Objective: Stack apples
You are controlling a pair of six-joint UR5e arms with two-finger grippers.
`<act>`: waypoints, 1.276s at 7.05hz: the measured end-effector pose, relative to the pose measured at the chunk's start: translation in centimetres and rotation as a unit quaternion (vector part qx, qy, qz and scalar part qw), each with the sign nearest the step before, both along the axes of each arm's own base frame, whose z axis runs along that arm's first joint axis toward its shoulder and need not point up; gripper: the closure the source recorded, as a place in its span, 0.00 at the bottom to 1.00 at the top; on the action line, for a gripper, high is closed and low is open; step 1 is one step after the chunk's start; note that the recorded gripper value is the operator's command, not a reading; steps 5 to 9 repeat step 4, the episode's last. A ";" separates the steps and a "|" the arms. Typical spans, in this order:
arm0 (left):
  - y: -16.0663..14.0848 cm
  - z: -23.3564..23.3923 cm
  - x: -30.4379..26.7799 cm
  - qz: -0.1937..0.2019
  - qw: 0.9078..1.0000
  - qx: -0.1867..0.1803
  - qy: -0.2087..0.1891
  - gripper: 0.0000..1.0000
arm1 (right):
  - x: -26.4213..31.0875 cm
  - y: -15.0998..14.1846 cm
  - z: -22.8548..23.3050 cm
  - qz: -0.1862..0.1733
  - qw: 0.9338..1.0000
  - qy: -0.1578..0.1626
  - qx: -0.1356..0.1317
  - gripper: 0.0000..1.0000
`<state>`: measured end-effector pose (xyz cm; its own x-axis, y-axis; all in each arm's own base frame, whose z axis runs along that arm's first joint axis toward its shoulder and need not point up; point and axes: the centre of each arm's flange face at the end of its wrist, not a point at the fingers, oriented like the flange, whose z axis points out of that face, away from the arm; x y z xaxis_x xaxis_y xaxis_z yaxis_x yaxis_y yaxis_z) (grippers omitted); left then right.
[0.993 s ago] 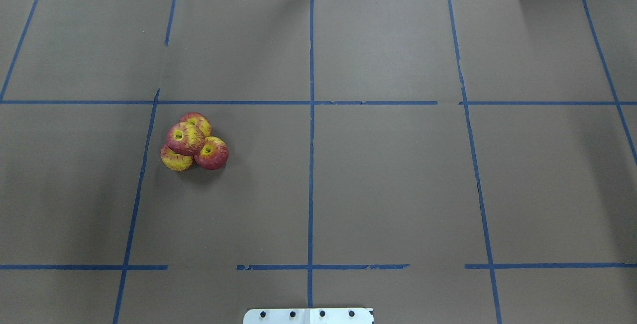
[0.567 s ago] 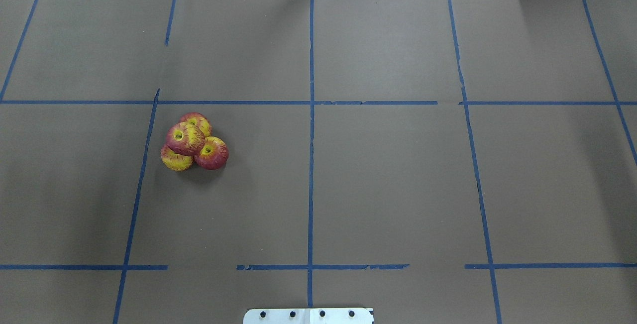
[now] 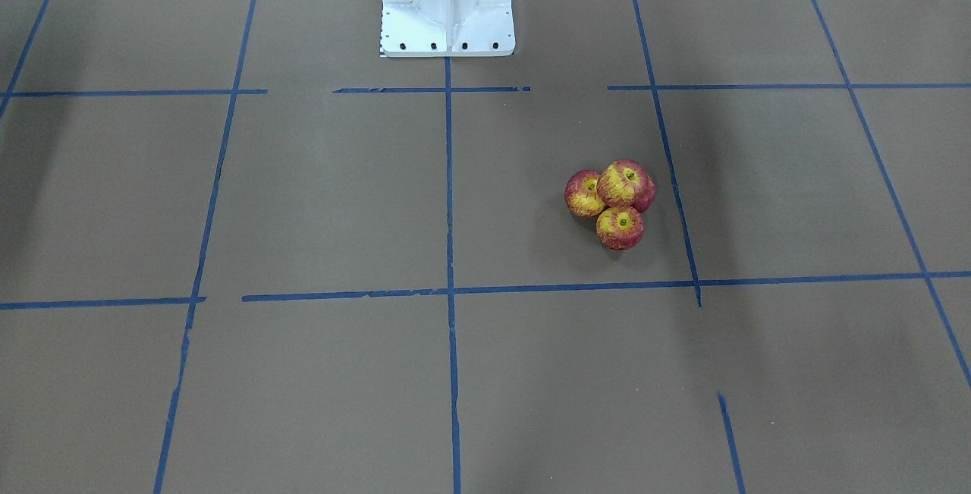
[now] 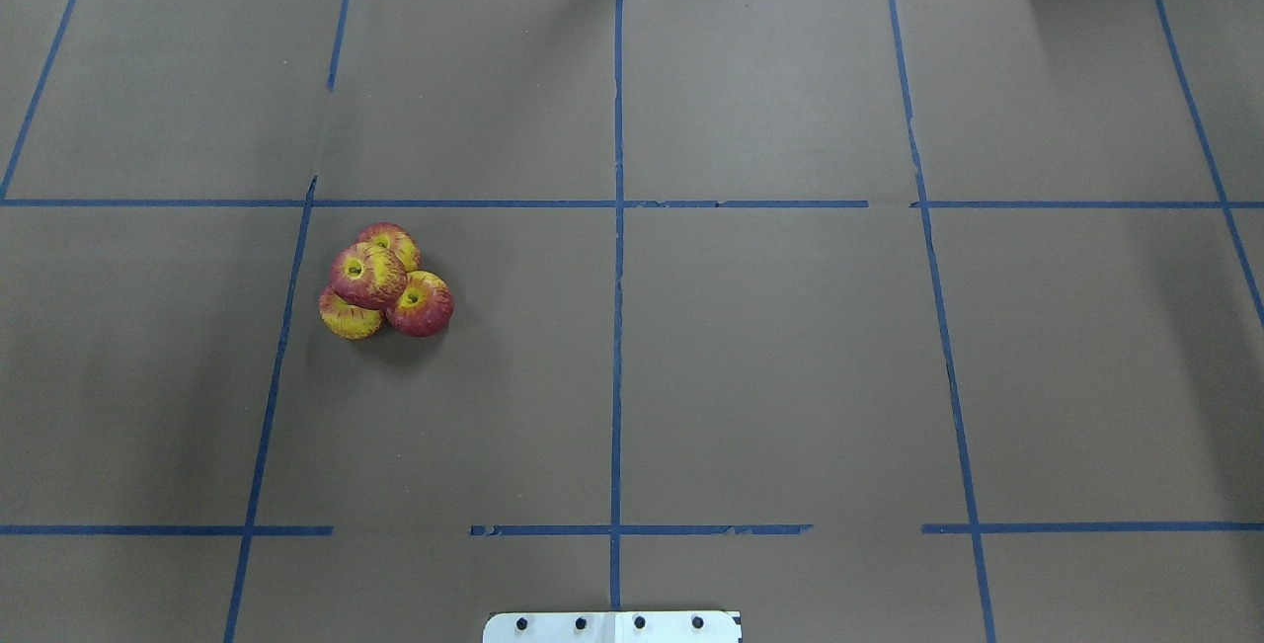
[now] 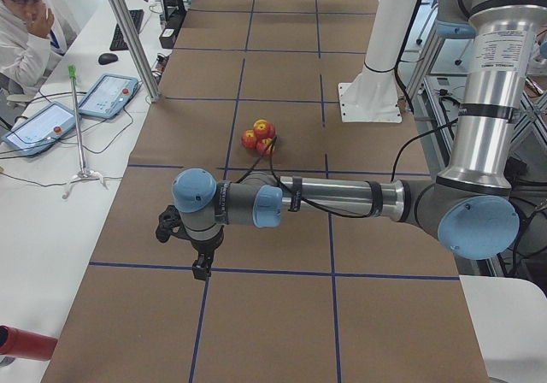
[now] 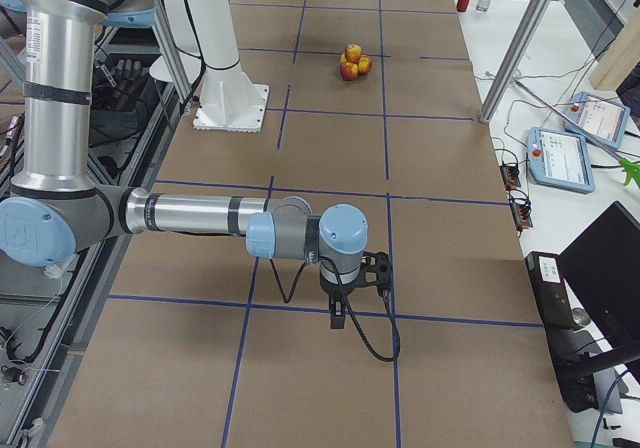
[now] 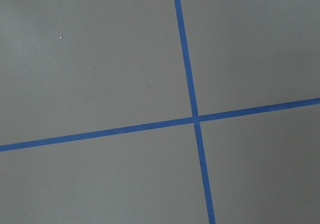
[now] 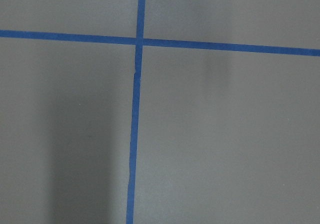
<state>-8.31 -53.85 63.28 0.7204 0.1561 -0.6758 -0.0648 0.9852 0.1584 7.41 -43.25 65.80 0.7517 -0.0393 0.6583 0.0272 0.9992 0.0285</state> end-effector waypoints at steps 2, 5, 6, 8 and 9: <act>0.0 0.1 0.0 0.000 1.000 0.000 0.000 0.00 | 0.0 0.0 0.0 0.000 1.000 0.000 0.000 0.00; -0.1 -0.1 0.1 0.001 1.000 0.001 0.000 0.00 | 0.0 0.0 0.0 0.000 1.000 0.000 0.000 0.00; -0.1 -0.1 0.1 0.001 1.000 0.001 0.000 0.00 | 0.0 0.0 0.0 0.000 1.000 0.000 0.000 0.00; -0.1 -0.1 0.1 0.001 1.000 0.001 0.000 0.00 | 0.0 0.0 0.0 0.000 1.000 0.000 0.000 0.00; -0.1 -0.1 0.1 0.001 1.000 0.001 0.000 0.00 | 0.0 0.0 0.0 0.000 1.000 0.000 0.000 0.00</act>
